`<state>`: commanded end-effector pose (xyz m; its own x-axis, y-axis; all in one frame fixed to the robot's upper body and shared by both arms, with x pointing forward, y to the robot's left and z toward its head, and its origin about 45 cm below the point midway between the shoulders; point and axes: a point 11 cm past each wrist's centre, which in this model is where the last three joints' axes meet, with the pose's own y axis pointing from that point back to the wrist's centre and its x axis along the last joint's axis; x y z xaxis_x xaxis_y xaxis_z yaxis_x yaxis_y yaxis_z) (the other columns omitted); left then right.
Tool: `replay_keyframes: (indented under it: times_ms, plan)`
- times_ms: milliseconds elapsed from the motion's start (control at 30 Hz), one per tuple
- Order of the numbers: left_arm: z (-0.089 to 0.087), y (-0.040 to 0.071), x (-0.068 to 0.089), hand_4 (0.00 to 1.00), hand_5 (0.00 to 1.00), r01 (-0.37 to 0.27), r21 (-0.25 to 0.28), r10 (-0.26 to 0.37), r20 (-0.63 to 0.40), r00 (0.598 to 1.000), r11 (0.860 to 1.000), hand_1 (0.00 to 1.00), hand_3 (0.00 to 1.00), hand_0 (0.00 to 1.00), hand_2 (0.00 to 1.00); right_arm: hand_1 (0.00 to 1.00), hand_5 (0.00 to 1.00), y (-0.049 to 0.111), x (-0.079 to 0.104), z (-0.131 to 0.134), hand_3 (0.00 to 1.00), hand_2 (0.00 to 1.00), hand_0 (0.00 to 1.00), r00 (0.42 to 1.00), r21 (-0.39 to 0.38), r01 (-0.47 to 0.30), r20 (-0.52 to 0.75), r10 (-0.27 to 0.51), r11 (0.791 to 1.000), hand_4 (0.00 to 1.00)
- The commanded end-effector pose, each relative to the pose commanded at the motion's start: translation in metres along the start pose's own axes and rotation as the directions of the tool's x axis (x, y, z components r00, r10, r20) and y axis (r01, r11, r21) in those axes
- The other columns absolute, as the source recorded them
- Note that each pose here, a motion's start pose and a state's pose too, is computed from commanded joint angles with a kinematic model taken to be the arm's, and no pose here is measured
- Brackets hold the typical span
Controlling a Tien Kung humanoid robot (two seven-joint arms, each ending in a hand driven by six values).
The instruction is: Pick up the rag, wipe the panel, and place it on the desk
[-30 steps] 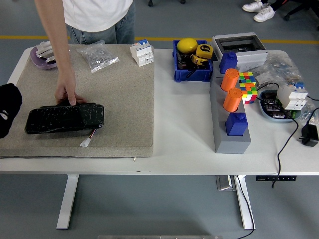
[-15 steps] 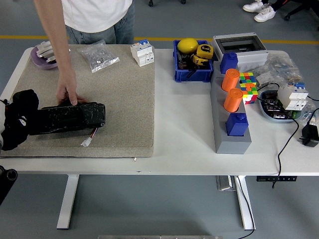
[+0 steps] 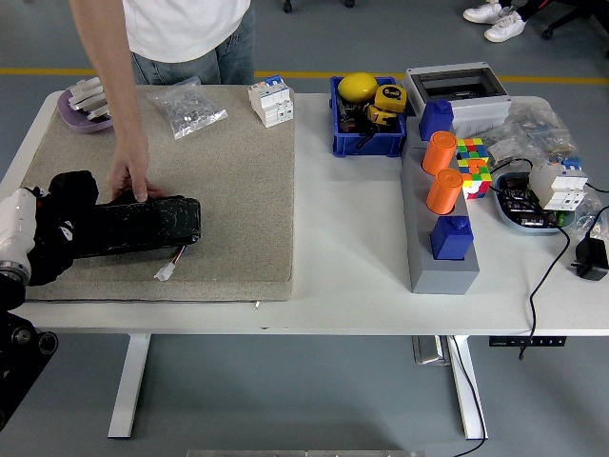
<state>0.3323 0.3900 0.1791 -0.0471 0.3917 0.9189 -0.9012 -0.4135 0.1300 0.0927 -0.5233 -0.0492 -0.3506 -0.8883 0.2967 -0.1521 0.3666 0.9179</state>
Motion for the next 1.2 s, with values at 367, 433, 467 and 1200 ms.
replay_keyframes:
  times_ms: [367, 433, 467, 1200]
  plan:
    - [0.032, 0.011, -0.016, 0.201, 0.002, 0.047, -0.085, -0.047, -0.005, 0.999, 0.995, 0.106, 0.48, 0.223, 0.535, 0.702, 0.737, 0.0, 0.0, -0.001, 0.687, 0.709, 0.8, 1.0, 0.002, 0.001, -0.001, -0.001, 1.0, 0.998]
    - [0.04, 0.014, -0.02, 0.201, 0.002, 0.06, -0.107, -0.06, -0.002, 0.998, 0.992, 0.106, 0.48, 0.223, 0.535, 0.702, 0.737, 0.0, 0.0, -0.001, 0.687, 0.709, 0.8, 1.0, 0.002, 0.001, -0.002, -0.001, 1.0, 0.998]
    - [0.045, 0.016, -0.022, 0.201, 0.002, 0.068, -0.122, -0.068, 0.002, 0.998, 0.99, 0.106, 0.48, 0.223, 0.535, 0.702, 0.737, 0.0, 0.0, -0.001, 0.687, 0.709, 0.8, 1.0, 0.002, 0.001, -0.001, -0.001, 1.0, 0.998]
    - [0.109, 0.044, -0.056, 0.211, 0.002, 0.198, -0.304, -0.184, 0.077, 0.98, 0.932, 0.108, 0.483, 0.223, 0.531, 0.701, 0.738, 0.001, 0.0, -0.005, 0.688, 0.709, 0.797, 1.0, 0.008, 0.003, -0.004, -0.003, 1.0, 0.998]
